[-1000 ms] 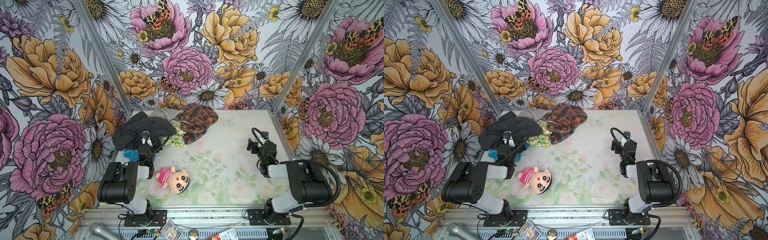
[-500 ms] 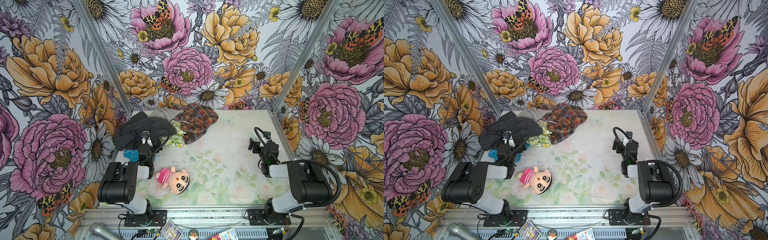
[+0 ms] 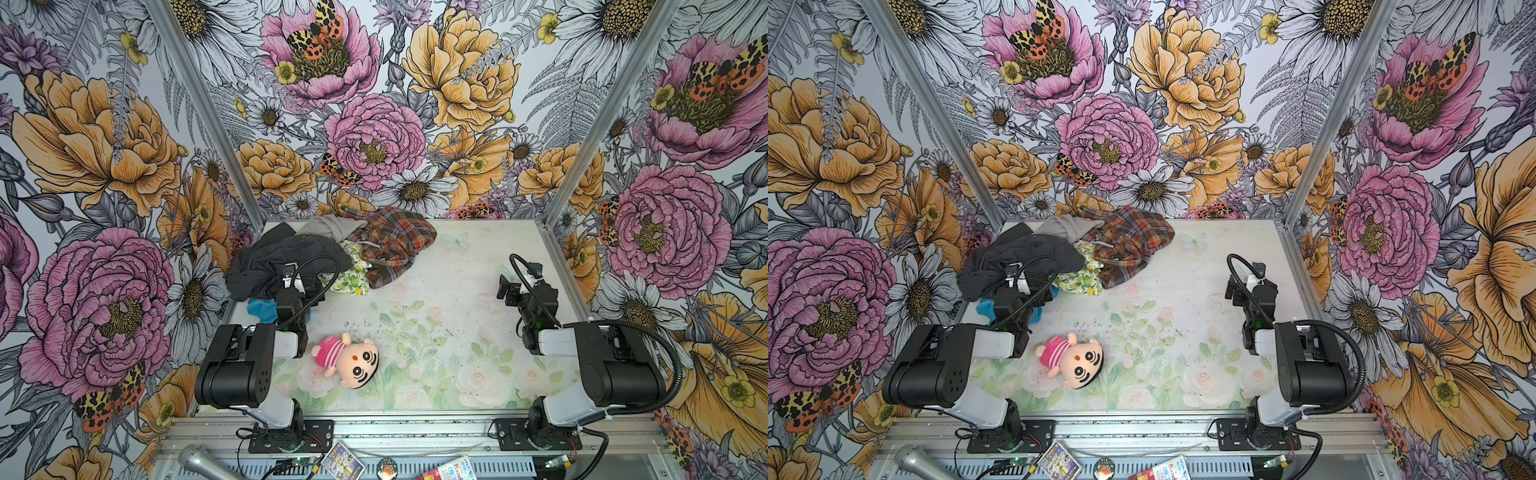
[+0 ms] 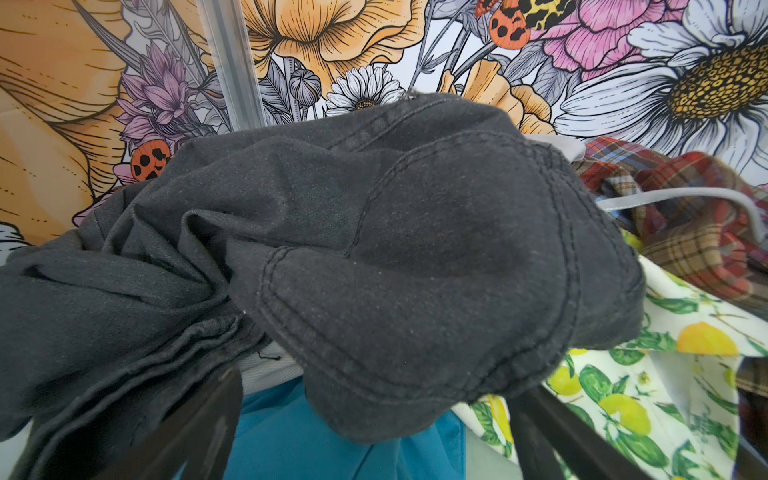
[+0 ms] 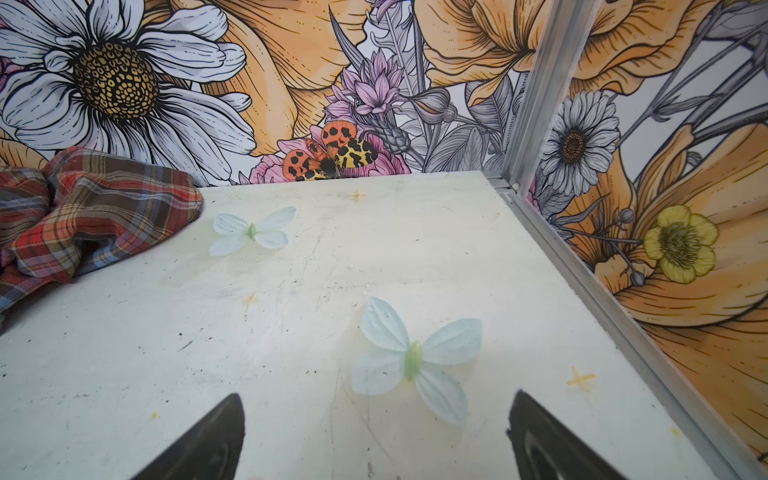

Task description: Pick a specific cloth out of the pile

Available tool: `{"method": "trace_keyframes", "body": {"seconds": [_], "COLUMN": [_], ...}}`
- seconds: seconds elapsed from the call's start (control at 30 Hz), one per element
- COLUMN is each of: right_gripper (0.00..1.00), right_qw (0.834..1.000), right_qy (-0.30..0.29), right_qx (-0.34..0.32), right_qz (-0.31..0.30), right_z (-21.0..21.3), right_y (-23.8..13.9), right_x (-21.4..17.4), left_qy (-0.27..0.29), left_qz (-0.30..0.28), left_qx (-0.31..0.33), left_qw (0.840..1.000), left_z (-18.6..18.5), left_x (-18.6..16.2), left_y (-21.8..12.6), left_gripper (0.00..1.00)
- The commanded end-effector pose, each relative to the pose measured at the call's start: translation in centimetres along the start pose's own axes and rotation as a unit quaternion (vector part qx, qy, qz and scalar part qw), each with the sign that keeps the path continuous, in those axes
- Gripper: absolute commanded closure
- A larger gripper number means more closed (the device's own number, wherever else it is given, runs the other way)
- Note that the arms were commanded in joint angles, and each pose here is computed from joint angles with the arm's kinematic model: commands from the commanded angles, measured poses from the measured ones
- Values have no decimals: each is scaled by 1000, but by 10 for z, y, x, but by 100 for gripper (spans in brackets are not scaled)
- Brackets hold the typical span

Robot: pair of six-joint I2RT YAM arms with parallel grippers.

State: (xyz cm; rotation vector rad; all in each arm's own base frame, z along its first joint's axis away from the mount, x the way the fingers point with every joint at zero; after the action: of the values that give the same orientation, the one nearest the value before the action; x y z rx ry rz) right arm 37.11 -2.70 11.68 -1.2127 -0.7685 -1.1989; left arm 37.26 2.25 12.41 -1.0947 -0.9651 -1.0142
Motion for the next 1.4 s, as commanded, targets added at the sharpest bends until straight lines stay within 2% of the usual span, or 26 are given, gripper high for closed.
{"method": "trace_keyframes", "body": {"seconds": [0.0,0.33,0.6,0.73,1.03,1.37], "right_gripper": [0,0,1,1,0,0], "right_qw": [1000,1000,1000,999,998,998], "right_qy": [2,-5,-9,-10,-24,15], "right_qx": [-3,-9,-21,-41,-65,-50], "right_qz": [-9,-13,-2,12,-13,24], "right_z": [3,5,9,12,32,76], "right_y": [0,-1,-7,-10,-36,-65], "right_x": [3,5,20,26,56,83], "left_qy": [5,-6,-9,-19,-53,-107], "left_qz": [-15,11,26,56,117,191], "left_qx": [-30,-15,-4,3,-16,-48], "left_qw": [999,1000,1000,998,992,974], "left_z": [-5,5,8,11,10,3], "left_x": [14,29,38,42,53,70], "left_y": [4,2,-20,-29,-53,-70], "left_gripper": [1,1,1,1,1,1]}}
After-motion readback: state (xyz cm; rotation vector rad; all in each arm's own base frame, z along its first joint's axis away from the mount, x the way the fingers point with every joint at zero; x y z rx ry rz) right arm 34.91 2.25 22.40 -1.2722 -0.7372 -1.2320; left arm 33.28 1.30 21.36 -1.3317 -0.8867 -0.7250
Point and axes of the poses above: each gripper's point midway between its finger pads, its own y axis out along the fingers, its own z axis along the line the jaws close on, x = y × z, the point moved 3 cm from there along -y, back along the fingers, and after that the axes turned 13 degrees about y, right-handed, at the moved point
